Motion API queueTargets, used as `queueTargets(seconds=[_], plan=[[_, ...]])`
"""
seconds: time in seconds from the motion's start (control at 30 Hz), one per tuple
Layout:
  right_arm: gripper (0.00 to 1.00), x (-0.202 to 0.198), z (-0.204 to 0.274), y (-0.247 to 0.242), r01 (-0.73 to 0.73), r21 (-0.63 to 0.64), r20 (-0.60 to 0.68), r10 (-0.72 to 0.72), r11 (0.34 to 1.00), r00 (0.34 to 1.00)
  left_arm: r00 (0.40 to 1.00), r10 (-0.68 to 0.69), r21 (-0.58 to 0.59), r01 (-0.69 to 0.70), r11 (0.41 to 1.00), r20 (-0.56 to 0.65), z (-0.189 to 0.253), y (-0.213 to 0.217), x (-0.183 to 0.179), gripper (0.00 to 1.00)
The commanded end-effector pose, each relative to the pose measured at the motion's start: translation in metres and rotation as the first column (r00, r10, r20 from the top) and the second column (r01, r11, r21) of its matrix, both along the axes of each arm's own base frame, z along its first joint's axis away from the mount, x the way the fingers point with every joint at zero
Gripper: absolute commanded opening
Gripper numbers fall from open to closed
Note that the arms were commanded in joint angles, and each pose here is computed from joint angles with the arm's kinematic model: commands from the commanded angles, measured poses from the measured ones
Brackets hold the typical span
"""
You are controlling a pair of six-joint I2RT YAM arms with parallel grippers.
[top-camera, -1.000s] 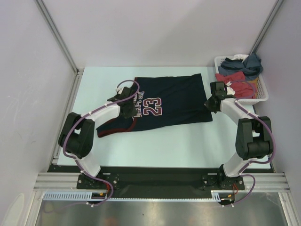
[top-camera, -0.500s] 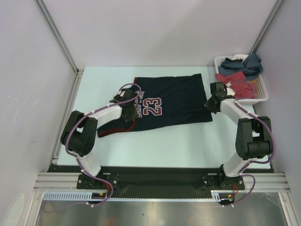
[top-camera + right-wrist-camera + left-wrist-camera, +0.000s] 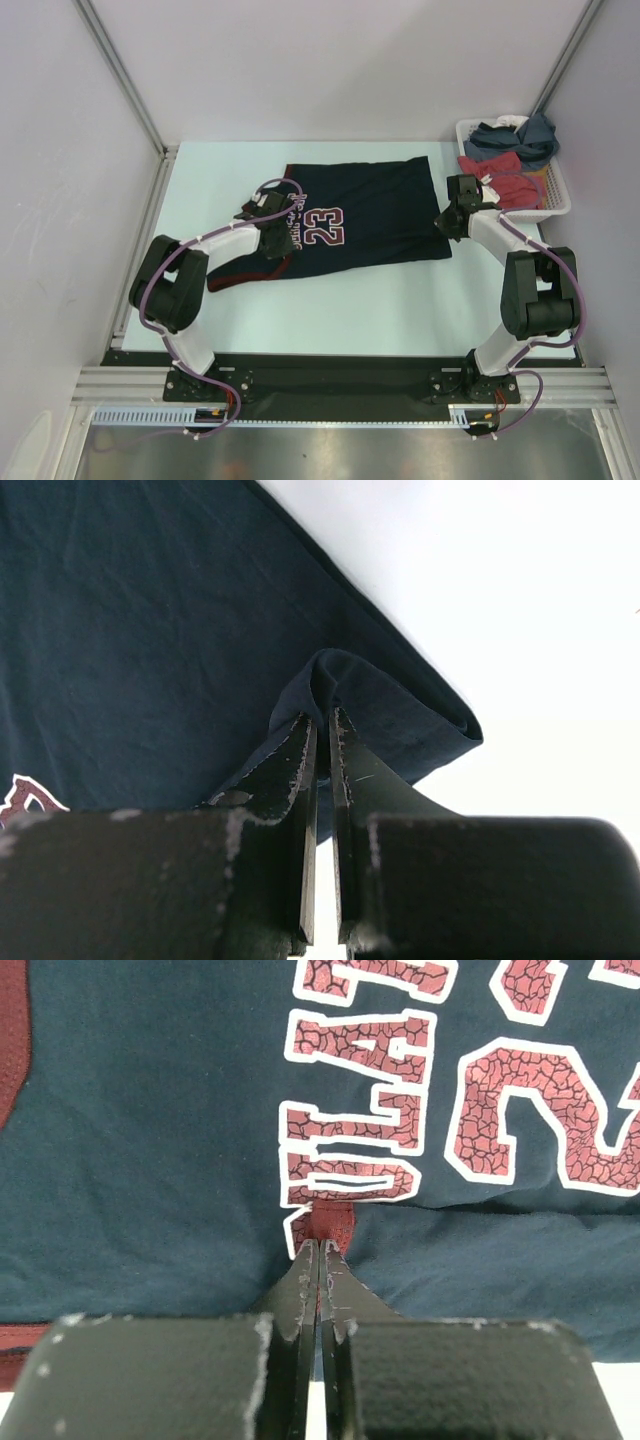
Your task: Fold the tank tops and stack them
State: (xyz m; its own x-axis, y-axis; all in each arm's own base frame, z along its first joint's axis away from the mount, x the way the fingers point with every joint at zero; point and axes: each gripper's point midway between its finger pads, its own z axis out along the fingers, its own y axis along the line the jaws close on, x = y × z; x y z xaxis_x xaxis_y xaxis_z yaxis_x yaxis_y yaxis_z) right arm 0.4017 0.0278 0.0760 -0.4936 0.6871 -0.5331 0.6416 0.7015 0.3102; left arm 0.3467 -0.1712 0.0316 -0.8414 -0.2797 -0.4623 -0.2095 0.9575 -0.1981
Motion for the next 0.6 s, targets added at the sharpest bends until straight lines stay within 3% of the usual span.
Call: queueTargets(seconds=[0.0, 0.57], plan=[[0.00, 0.004, 0.017, -0.003, 0.010, -0.017, 0.058, -0.009, 1.000, 0.998, 0.996, -0.021, 0.000, 0.021, 1.000, 0.082, 0.032, -0.002, 0.011, 0.00], [0.00, 0.033, 0.040, -0.002, 0.019, -0.020, 0.094, -0.017, 1.000, 0.995, 0.985, 0.052, -0.014, -0.050, 0.999, 0.163, 0.066, 0.020, 0.033, 0.00]])
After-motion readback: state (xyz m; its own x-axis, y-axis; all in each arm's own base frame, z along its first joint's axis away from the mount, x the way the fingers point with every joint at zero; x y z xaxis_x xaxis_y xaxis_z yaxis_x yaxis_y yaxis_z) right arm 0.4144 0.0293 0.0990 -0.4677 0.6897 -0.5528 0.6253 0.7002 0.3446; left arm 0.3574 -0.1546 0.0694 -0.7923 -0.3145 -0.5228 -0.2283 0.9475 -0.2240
